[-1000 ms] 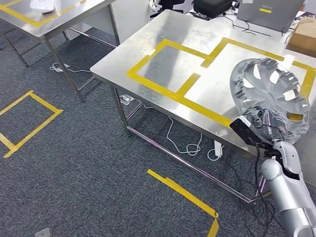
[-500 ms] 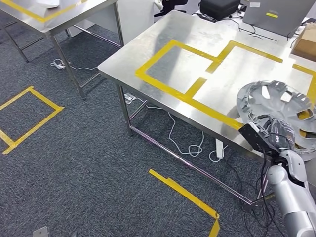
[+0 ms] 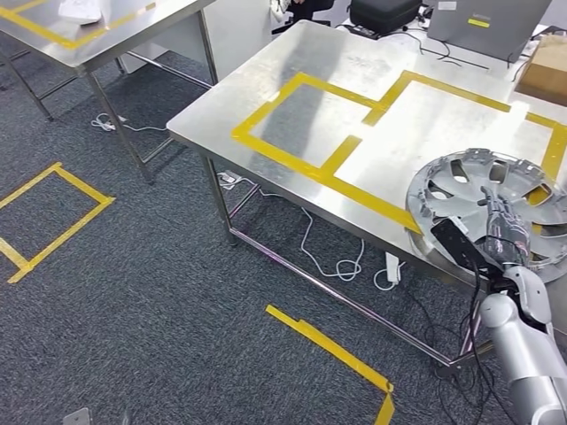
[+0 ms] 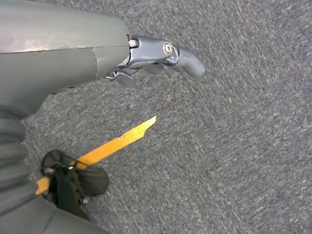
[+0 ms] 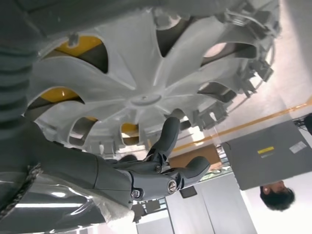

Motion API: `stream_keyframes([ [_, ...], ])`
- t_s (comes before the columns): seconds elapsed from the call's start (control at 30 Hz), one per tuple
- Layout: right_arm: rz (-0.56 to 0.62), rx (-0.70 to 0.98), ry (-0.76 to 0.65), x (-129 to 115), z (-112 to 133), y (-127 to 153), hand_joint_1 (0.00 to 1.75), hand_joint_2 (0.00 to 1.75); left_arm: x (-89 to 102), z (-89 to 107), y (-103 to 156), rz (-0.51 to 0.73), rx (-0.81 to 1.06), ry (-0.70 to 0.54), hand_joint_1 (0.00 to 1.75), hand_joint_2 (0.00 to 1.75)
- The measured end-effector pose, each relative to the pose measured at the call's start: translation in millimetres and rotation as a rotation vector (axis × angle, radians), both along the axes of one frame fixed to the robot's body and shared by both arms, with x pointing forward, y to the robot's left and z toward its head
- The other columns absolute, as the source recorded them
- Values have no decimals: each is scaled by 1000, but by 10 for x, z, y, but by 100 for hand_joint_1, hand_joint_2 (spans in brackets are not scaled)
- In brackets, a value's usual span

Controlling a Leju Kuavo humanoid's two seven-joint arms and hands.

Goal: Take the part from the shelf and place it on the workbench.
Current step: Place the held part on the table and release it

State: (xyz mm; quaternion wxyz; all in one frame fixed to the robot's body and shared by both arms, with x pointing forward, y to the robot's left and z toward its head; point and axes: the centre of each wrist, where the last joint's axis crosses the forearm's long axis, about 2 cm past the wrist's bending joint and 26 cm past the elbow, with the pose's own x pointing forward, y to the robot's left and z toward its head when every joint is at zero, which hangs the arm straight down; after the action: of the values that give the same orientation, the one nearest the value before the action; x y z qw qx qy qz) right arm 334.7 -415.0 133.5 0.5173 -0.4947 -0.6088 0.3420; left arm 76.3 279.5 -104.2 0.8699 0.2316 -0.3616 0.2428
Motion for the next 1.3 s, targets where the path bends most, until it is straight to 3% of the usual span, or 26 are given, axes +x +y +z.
stream_keyframes([
  [0.6, 37, 59, -87, 65, 211, 90, 0, 0, 5, 0, 3, 13, -17, 8, 0, 0],
  [0.93, 120, 572, -208, 113, 442, 499, 0, 0, -52, -7, 3, 68, -32, 72, 0, 0],
  [1.3, 233, 799, -347, 81, 708, 760, 0, 0, -49, -6, -7, 78, -36, 79, 0, 0],
])
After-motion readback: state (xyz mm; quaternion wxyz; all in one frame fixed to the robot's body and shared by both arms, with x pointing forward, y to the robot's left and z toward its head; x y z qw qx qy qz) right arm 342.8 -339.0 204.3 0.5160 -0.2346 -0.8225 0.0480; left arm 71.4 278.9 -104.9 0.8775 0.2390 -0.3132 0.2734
